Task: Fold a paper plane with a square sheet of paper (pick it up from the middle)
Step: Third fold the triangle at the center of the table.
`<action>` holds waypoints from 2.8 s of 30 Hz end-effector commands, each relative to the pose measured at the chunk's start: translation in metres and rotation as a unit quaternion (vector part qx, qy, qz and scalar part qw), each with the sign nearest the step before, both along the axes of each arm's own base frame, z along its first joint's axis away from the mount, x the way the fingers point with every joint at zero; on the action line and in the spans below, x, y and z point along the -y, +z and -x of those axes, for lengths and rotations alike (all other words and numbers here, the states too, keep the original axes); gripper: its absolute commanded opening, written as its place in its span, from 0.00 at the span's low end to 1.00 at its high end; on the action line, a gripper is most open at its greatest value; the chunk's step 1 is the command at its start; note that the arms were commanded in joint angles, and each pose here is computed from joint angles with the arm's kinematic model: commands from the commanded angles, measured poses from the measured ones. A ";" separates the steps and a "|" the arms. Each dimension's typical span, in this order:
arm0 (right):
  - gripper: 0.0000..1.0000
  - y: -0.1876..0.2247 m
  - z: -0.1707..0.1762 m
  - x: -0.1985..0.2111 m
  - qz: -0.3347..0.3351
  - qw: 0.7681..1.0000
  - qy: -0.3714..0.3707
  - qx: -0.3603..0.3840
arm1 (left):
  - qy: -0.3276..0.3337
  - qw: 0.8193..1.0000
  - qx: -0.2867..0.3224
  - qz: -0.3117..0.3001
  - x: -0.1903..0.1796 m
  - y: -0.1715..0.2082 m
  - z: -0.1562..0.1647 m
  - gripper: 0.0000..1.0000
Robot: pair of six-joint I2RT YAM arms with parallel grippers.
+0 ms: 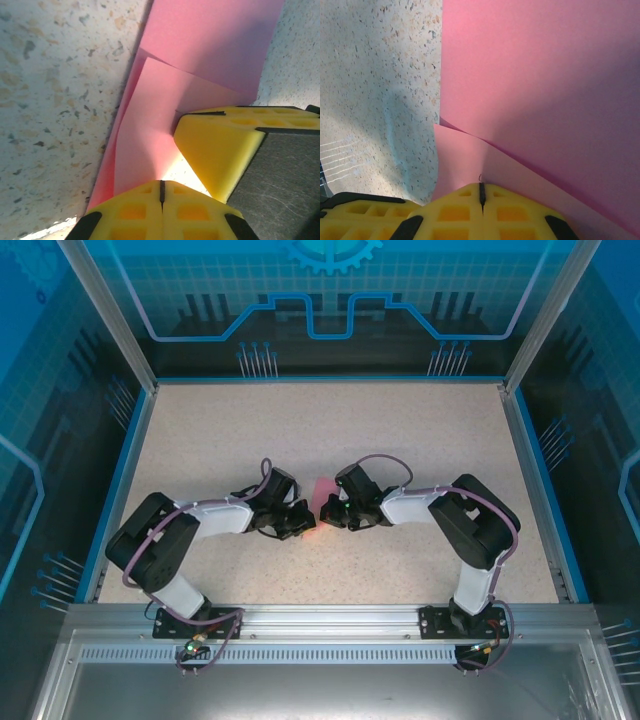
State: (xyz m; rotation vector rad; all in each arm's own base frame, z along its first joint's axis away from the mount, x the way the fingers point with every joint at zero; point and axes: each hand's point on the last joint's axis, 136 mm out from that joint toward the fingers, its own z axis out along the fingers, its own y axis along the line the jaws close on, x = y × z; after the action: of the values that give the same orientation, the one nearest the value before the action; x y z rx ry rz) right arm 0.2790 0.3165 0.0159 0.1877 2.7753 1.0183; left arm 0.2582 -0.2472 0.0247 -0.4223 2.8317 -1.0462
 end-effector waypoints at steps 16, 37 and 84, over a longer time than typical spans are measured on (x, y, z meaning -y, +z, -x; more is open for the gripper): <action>0.01 0.003 0.020 -0.010 -0.034 0.997 0.057 0.027 | 0.003 0.999 -0.020 -0.044 -0.012 -0.020 0.006 0.00; 0.02 -0.014 0.019 -0.001 0.001 1.000 0.026 0.002 | 0.006 0.997 -0.039 -0.069 -0.021 -0.029 0.014 0.00; 0.01 -0.015 0.002 0.097 0.088 0.994 -0.060 0.011 | -0.072 0.983 -0.050 -0.163 -0.056 -0.056 0.017 0.00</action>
State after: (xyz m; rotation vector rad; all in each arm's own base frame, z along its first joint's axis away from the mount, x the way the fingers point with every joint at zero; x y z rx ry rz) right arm 0.2804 0.2602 0.0127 0.2246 2.7405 0.9137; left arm 0.2642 -0.2358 0.0109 -0.1654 2.9247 -0.8677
